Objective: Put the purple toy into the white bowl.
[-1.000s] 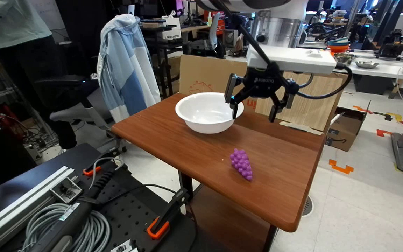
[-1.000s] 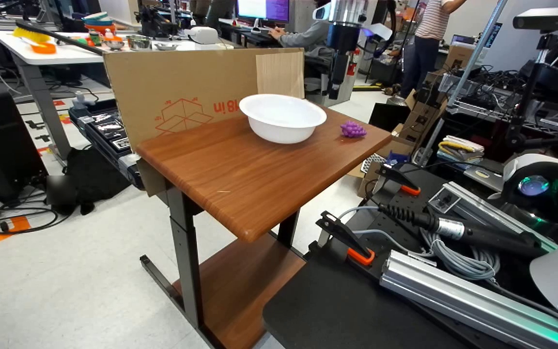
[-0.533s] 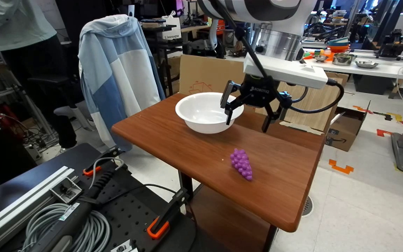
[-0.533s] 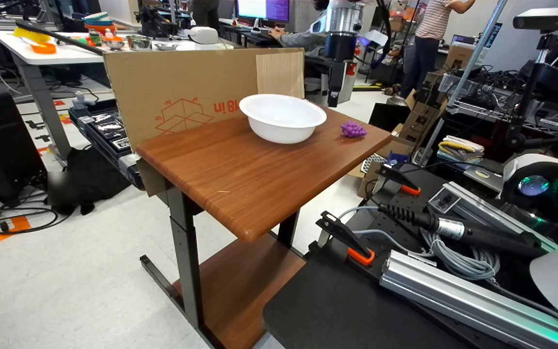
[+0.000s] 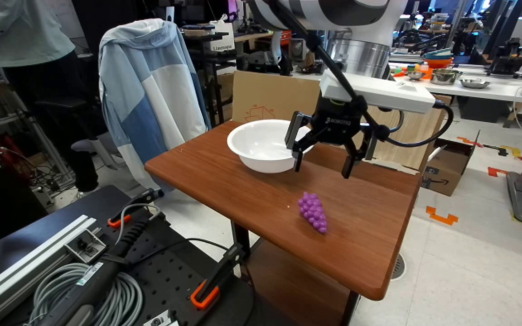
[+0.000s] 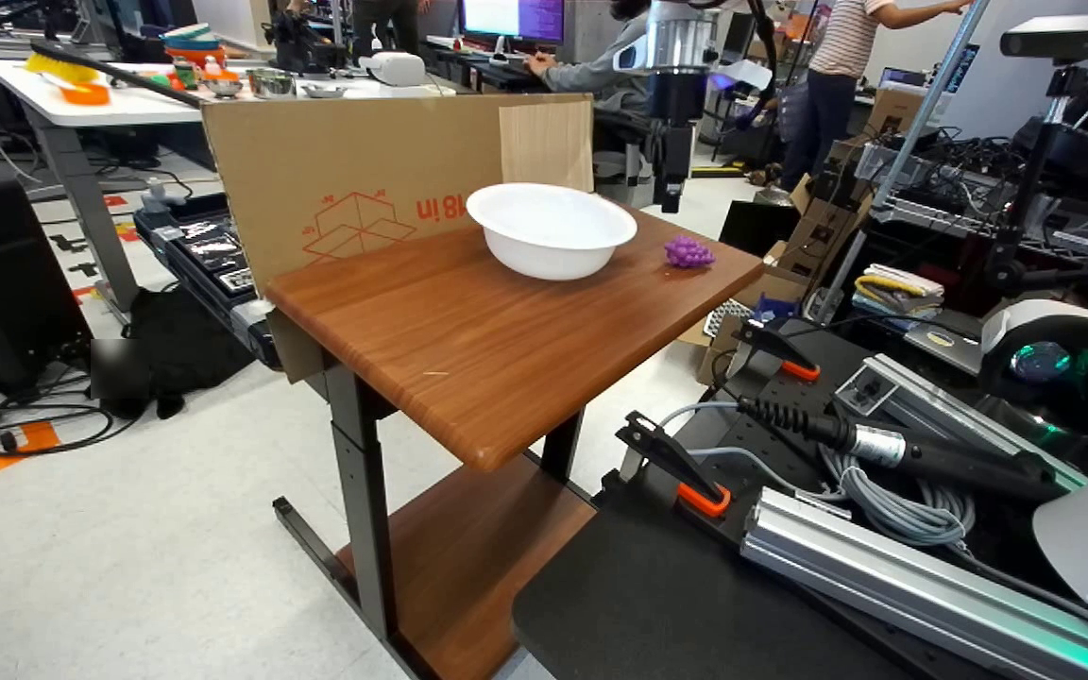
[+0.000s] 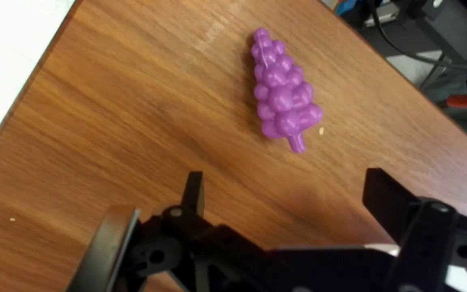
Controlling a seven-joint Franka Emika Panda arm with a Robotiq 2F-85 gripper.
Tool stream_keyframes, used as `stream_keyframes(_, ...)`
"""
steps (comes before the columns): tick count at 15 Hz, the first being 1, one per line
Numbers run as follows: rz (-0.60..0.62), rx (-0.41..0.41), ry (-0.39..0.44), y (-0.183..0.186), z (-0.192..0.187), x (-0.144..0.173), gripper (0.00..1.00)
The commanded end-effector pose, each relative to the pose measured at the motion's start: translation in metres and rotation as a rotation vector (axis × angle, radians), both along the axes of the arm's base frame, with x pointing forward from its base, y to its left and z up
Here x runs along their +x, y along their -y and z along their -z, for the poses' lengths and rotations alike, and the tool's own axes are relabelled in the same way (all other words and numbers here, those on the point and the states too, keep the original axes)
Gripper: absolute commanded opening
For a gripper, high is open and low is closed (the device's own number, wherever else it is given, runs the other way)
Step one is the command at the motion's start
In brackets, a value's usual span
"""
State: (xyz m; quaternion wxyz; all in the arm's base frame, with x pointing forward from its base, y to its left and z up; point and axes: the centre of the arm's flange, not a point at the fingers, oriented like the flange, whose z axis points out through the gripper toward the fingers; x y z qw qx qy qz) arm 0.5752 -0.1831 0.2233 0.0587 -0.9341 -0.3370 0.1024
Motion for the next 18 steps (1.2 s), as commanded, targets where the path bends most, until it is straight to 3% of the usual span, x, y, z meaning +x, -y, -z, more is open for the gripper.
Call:
stream_keyframes(1,-0.19,-0.067,-0.025,-0.026,-0.016,-0.037,1.0)
stream_keyframes(4,-0.304,-0.098,-0.04,-0.036,-0.019,-0.052,1.0)
stream_keyframes(7,-0.338,-0.091,-0.025,-0.035,-0.016,-0.056,1.0)
stream_keyframes(9,-0.29,-0.042,0.016,-0.029,-0.014,-0.047,1.0)
stream_keyframes(13,-0.209,-0.043,0.187,-0.018,-0.005,-0.029,1.0)
stream_keyframes(15,-0.174,-0.042,0.218,-0.012,-0.001,-0.021,1.0)
stream_keyframes(18,-0.163,-0.032,0.199,-0.012,0.01,-0.023,1.0)
